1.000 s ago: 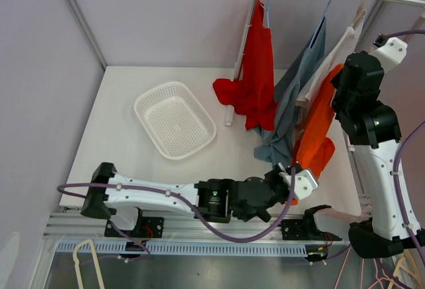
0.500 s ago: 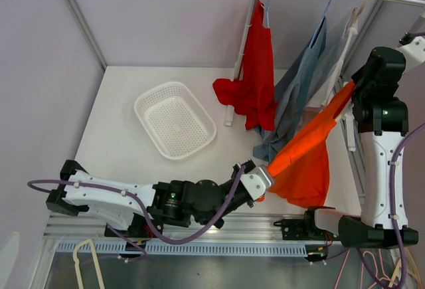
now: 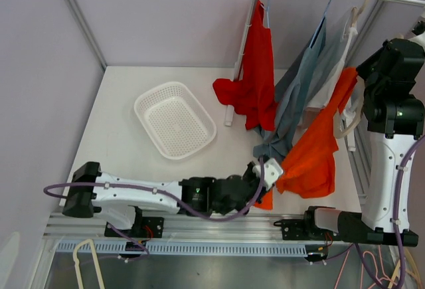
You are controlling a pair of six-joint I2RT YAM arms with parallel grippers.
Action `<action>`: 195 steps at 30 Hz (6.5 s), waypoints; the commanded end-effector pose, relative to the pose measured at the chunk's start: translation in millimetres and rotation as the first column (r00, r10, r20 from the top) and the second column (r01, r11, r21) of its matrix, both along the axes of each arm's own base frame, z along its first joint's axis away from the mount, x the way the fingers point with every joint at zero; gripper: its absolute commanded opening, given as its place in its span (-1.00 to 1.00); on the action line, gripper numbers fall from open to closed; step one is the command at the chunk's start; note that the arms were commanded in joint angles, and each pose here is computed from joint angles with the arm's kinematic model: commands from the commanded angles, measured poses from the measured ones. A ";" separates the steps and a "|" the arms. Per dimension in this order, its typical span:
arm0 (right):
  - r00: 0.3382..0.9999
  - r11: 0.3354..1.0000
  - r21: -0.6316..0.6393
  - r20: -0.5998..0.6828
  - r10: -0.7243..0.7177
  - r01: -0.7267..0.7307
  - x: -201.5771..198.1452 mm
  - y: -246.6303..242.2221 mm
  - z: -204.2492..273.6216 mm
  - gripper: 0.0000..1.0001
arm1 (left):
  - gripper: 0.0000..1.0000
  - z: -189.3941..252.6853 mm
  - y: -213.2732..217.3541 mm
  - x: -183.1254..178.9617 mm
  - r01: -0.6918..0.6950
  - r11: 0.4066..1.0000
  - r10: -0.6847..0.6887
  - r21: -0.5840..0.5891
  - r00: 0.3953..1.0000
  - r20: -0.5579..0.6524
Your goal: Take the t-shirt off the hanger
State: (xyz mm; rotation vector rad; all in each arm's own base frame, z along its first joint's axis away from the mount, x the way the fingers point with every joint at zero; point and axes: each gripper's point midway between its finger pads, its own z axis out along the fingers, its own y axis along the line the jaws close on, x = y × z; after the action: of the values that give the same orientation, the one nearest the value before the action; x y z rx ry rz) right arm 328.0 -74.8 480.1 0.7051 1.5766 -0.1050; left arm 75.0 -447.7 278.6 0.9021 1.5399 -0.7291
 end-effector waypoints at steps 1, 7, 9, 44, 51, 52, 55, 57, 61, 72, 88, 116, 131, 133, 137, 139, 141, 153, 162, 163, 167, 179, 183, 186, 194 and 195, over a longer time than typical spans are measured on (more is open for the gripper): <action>0.993 0.997 0.048 0.101 0.062 -0.067 -25.5 14.0 24.5 -1.00 | -0.99 24.8 -17.8 40.0 -0.029 0.995 0.020 -0.097 0.996 -0.088; 0.976 0.969 0.124 0.057 0.210 -0.215 -50.3 45.6 5.0 -1.00 | -0.99 62.7 -41.7 110.9 -0.104 0.991 0.097 -0.080 0.991 -0.089; 0.964 0.955 0.132 0.059 0.261 -0.267 -60.8 55.5 6.8 -1.00 | -0.99 66.4 -50.2 128.2 -0.116 0.989 0.108 -0.087 0.990 -0.094; 1.000 0.990 -0.136 -0.011 0.025 -0.026 -29.9 -6.0 23.2 -1.00 | -0.99 184.8 86.5 142.9 -0.154 0.976 0.128 -0.155 0.978 -0.167; 0.999 0.992 -0.130 0.035 -0.001 0.005 -7.7 -15.9 27.2 -1.00 | -0.99 255.8 168.7 233.3 -0.390 0.892 0.376 -0.228 0.921 -0.102; 0.999 0.991 -0.134 0.047 -0.005 0.011 -3.6 -18.0 28.7 -1.00 | -0.99 276.7 178.9 234.5 -0.400 0.878 0.394 -0.264 0.916 -0.076; 0.996 0.986 -0.167 0.088 -0.004 0.018 7.6 -24.7 36.8 -1.00 | -0.99 299.1 203.3 252.0 -0.447 0.841 0.462 -0.305 0.887 -0.027; 0.994 0.984 -0.175 0.106 -0.003 0.022 13.3 -29.1 38.5 -1.00 | -0.99 318.4 226.6 255.2 -0.467 0.806 0.503 -0.363 0.864 0.007; 0.988 0.983 -0.177 0.156 -0.022 0.050 23.4 -43.6 47.2 -1.00 | -0.99 352.3 249.5 262.6 -0.443 0.753 0.541 -0.487 0.838 0.075; 0.984 0.986 -0.162 0.178 -0.012 0.041 68.2 -62.6 40.7 -1.00 | -0.99 417.5 322.4 264.4 -0.481 0.619 0.717 -0.621 0.670 0.194; 0.940 0.958 -0.285 0.331 0.084 0.015 94.2 -77.6 79.1 -1.00 | -0.99 287.7 363.3 325.2 -0.760 0.487 0.817 -0.430 0.571 -0.083; 0.850 0.903 -0.361 0.374 0.371 -0.235 136.2 -75.8 101.5 -1.00 | -0.94 -124.7 335.8 282.0 -0.857 0.481 0.744 0.187 0.287 -0.603; 0.868 0.908 -0.334 0.335 0.367 -0.255 173.0 -92.3 70.3 -1.00 | 0.99 -117.3 337.2 281.1 -0.873 0.484 0.733 0.050 0.374 -0.568; 0.868 0.903 -0.337 0.324 0.377 -0.267 177.1 -91.7 65.3 -1.00 | 0.99 -110.3 337.9 278.6 -0.875 0.484 0.738 0.035 0.386 -0.554; 0.881 0.904 -0.332 0.296 0.370 -0.268 180.6 -93.8 54.6 -1.00 | 0.99 -104.9 338.3 274.5 -0.876 0.482 0.744 0.017 0.399 -0.536; 0.885 0.905 -0.323 0.281 0.370 -0.276 181.1 -93.6 47.4 -1.00 | 0.99 -105.4 338.9 273.5 -0.878 0.478 0.749 0.021 0.395 -0.532; 0.892 0.910 -0.314 0.273 0.360 -0.271 177.7 -94.3 44.1 -1.00 | 0.99 -105.0 338.5 273.2 -0.878 0.479 0.750 0.023 0.395 -0.530; 0.919 0.928 -0.265 0.224 0.324 -0.262 163.5 -91.9 19.7 -0.66 | 0.99 -92.2 332.7 260.6 -0.870 0.493 0.752 0.001 0.425 -0.504; 0.939 0.933 -0.321 0.241 0.244 -0.160 121.7 -74.7 60.6 0.35 | 0.99 -76.1 335.7 248.2 -0.870 0.492 0.759 -0.023 0.442 -0.478; 0.939 0.933 -0.328 0.250 0.237 -0.148 117.6 -70.5 68.7 0.39 | 0.99 -73.7 336.1 247.5 -0.871 0.491 0.760 -0.027 0.443 -0.476; 0.929 0.918 -0.329 0.213 0.303 -0.224 108.1 -48.5 78.7 0.49 | 0.99 -66.6 339.3 240.6 -0.872 0.487 0.764 -0.037 0.446 -0.466; 0.895 0.896 -0.258 0.171 0.411 -0.362 140.9 -1.7 64.8 0.47 | 0.99 -62.0 335.1 235.3 -0.864 0.501 0.763 -0.040 0.463 -0.451; 0.897 0.895 -0.258 0.162 0.411 -0.364 154.4 4.6 58.4 0.44 | 0.99 -62.7 335.4 236.8 -0.865 0.500 0.767 -0.036 0.461 -0.445; 0.903 0.898 -0.256 0.149 0.403 -0.358 164.5 7.6 51.8 0.41 | 0.99 -64.6 335.3 237.5 -0.865 0.501 0.769 -0.031 0.461 -0.443; 0.936 0.918 -0.293 0.146 0.320 -0.268 180.3 0.6 47.0 0.32 | 0.99 -67.6 333.9 240.1 -0.863 0.504 0.770 -0.026 0.463 -0.439; 0.939 0.917 -0.305 0.145 0.311 -0.256 184.0 -1.2 46.2 0.31 | 0.99 -66.2 333.7 240.6 -0.863 0.504 0.770 -0.030 0.465 -0.438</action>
State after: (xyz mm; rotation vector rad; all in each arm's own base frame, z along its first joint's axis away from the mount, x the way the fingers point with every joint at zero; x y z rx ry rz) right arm 514.5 -67.1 492.7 0.2409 1.5344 0.0399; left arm 311.2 -112.9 204.5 -0.2978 1.9436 -0.3401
